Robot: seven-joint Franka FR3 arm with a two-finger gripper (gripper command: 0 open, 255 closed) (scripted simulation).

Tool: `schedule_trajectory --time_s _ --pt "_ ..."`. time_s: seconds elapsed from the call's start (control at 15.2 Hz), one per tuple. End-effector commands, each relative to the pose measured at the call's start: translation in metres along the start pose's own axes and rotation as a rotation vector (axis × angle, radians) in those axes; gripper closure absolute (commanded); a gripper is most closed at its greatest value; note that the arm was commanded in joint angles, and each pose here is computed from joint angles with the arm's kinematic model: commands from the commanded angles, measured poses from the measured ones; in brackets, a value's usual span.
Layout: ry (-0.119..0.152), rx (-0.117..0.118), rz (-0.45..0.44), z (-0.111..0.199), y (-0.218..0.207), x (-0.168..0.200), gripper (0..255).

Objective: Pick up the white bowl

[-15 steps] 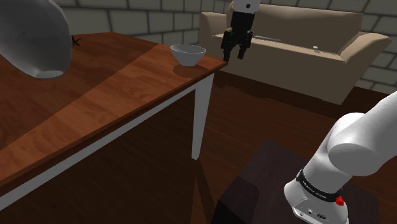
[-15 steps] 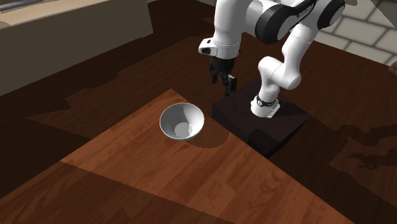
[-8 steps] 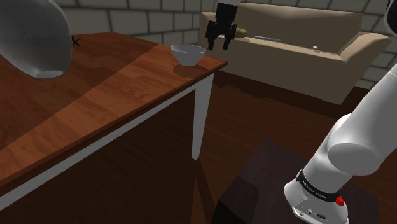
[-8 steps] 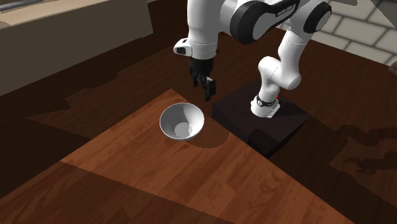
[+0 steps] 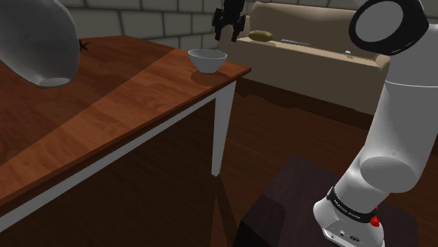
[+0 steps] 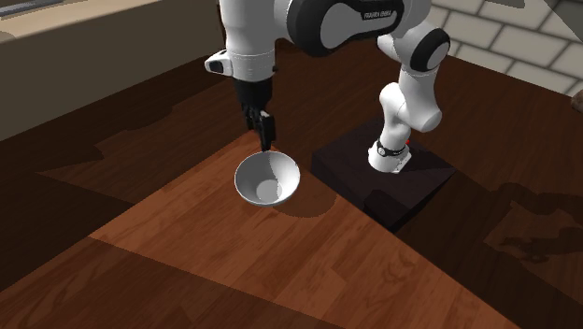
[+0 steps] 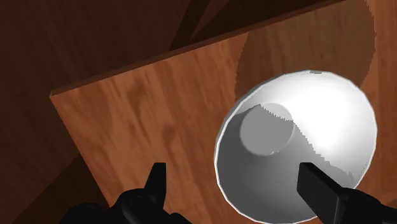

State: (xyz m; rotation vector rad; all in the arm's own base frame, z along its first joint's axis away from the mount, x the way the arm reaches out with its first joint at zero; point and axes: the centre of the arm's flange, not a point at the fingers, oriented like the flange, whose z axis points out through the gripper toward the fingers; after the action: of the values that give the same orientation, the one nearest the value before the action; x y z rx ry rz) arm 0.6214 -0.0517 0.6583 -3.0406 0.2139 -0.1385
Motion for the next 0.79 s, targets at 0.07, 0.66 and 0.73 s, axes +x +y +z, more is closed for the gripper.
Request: schedule_trajectory --time_s 0.07,0.66,0.73 --pt "0.005 0.005 0.001 0.009 0.002 0.012 0" --pt "0.005 0.005 0.001 0.038 0.005 0.009 255" --pt "0.005 0.005 0.001 0.038 0.005 0.009 255"
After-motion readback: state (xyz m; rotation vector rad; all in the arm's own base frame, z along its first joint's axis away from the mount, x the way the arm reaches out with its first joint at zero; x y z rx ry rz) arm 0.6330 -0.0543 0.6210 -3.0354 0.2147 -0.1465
